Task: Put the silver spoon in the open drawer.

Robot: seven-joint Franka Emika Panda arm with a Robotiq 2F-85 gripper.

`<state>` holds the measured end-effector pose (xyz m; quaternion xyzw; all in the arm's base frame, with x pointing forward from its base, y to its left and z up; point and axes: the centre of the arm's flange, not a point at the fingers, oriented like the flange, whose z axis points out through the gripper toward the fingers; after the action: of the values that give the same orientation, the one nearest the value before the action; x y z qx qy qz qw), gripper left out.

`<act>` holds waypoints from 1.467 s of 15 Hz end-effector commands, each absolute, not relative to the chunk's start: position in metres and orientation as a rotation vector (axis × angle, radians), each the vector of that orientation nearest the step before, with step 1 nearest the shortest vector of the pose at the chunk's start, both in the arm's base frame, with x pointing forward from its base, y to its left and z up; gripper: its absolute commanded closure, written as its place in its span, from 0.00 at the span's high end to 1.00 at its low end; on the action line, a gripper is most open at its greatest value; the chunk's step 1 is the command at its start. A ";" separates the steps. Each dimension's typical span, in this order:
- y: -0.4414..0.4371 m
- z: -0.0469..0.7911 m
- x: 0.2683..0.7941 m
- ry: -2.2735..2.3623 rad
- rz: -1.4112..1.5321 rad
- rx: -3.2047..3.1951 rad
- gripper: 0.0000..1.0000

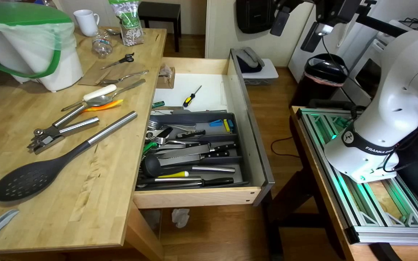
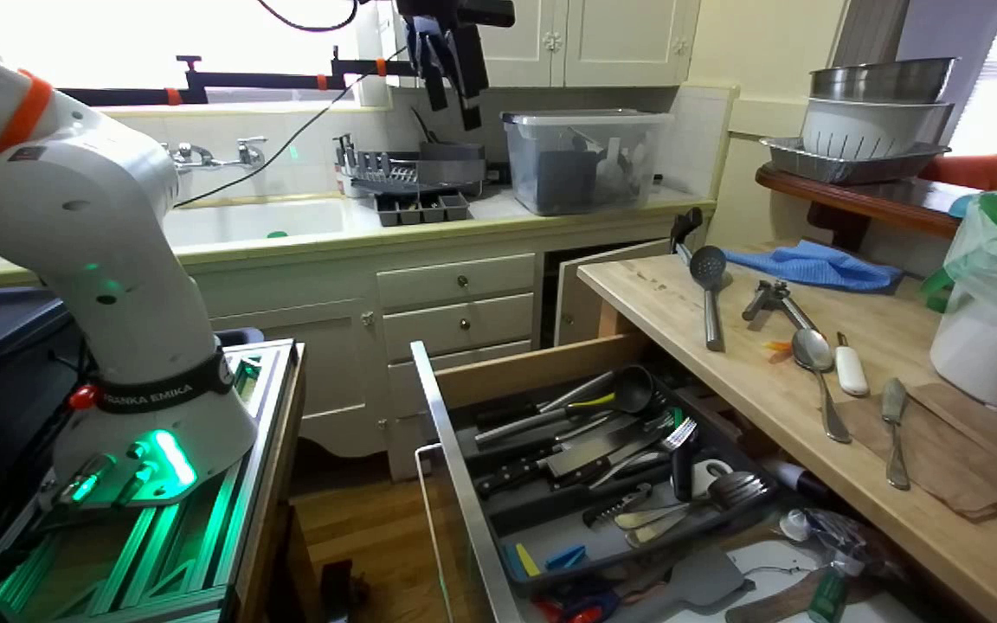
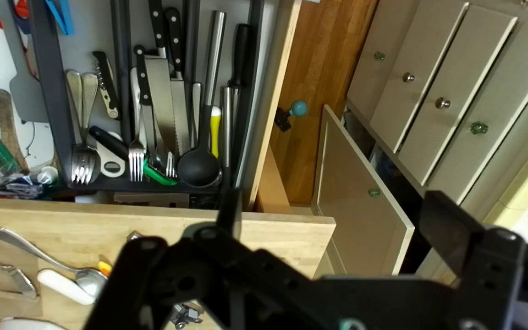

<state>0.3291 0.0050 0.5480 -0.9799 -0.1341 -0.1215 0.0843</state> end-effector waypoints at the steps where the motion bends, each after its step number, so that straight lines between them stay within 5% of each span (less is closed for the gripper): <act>1: -0.045 0.549 0.336 -0.588 -0.528 -2.923 1.00; 10: -0.199 0.503 0.386 -1.099 -0.649 -2.650 1.00; 11: -0.178 0.512 0.349 -1.000 -0.677 -2.670 1.00; 22: -0.178 0.513 0.353 -1.004 -0.670 -2.683 1.00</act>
<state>0.3525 -0.1782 0.5134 -0.9075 -0.3394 -0.2266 0.0997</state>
